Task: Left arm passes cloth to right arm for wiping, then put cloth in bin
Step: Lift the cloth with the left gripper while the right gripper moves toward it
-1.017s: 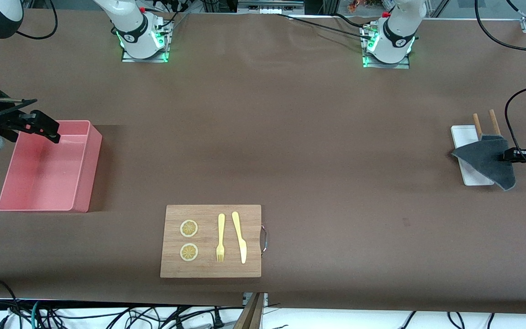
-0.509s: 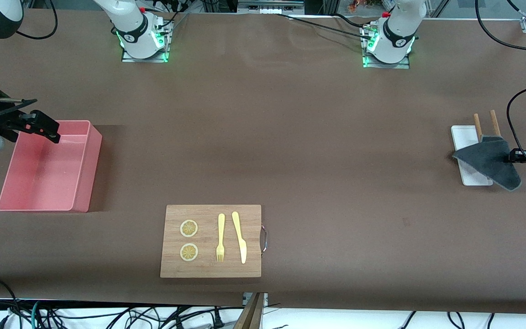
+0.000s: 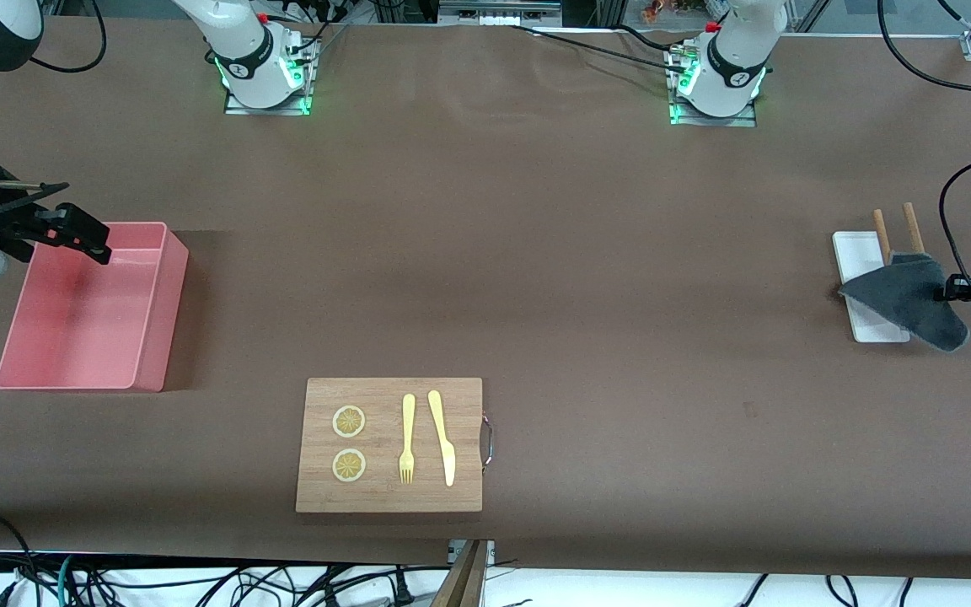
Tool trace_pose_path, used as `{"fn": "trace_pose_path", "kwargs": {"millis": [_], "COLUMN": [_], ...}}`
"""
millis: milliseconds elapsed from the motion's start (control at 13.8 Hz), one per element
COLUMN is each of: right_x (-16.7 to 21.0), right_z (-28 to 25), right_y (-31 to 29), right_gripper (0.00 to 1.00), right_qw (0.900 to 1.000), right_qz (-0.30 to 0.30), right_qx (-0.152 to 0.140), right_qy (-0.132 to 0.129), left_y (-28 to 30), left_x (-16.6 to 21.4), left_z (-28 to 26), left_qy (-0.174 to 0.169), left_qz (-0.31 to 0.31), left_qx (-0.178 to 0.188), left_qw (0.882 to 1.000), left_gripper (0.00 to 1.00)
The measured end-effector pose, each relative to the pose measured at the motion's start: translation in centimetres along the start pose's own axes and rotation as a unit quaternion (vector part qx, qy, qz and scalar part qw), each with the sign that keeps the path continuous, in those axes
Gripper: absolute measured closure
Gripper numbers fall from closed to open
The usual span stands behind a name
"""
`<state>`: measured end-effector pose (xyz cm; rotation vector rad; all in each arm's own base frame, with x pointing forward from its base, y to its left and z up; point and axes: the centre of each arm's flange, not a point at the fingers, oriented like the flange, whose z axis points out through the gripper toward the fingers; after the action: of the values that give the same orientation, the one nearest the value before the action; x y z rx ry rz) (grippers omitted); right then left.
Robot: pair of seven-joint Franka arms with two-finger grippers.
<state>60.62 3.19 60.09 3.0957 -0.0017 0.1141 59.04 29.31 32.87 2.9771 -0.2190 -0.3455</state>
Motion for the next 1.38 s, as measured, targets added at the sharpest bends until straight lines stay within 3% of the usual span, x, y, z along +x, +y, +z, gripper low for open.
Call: {"fn": "trace_pose_path", "kwargs": {"millis": [291, 727, 1017, 1381], "right_x": [0.0, 0.0, -0.2, -1.5], "right_z": [0.0, 0.0, 2.3, 7.4], "right_y": [0.0, -0.4, -2.2, -3.6], "right_gripper": [0.0, 0.0, 0.0, 0.0], "right_qw": [1.0, 1.0, 1.0, 0.996], "right_qz": [0.0, -0.003, -0.019, -0.031], "right_qx": [0.0, 0.001, 0.003, 0.007], "right_qy": [0.0, 0.0, -0.025, -0.079], "left_y": [5.1, 16.9, 27.4, 41.8], "left_x": [2.7, 7.0, 9.2, 10.6], "left_z": [-4.7, -6.4, -6.6, -4.7], "left_qy": [-0.01, -0.038, -0.056, -0.087], "left_qz": [0.041, 0.067, 0.015, -0.077], "left_qx": [0.004, -0.017, -0.051, -0.098], "left_qw": [0.999, 0.997, 0.997, 0.988], "left_gripper": [0.97, 0.97, 0.97, 0.97]}}
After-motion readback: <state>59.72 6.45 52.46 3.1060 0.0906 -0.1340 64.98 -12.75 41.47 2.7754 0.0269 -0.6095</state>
